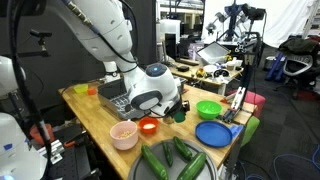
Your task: Pour the contents in the dark green cup into the orange bowl
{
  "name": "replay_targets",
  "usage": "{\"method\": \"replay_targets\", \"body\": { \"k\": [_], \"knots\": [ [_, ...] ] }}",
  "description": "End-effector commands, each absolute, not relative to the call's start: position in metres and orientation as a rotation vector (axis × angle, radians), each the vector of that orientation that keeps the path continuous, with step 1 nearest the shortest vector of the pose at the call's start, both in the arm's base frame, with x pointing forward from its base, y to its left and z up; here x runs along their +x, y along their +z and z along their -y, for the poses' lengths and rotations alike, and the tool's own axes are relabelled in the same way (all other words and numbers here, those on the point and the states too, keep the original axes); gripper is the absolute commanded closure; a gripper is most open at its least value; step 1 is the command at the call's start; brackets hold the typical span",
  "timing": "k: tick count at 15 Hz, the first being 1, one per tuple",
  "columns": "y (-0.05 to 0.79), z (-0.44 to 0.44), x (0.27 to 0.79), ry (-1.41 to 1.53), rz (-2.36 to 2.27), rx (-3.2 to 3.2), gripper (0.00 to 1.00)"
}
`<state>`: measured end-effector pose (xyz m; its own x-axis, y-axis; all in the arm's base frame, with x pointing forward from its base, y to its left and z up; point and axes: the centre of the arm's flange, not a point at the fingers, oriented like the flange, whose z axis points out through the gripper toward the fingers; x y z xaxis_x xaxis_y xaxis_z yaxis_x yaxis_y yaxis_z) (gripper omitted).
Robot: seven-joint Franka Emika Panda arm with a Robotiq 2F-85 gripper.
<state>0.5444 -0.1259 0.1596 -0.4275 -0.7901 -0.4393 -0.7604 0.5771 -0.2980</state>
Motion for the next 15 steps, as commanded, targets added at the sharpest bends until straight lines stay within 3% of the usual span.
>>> {"method": "replay_targets", "body": {
  "k": [1, 15],
  "knots": [
    [0.15, 0.133, 0.55, 0.009, -2.268, -1.141, 0.55],
    [0.087, 0.158, 0.551, 0.1, -2.351, -0.869, 0.55]
  ]
}}
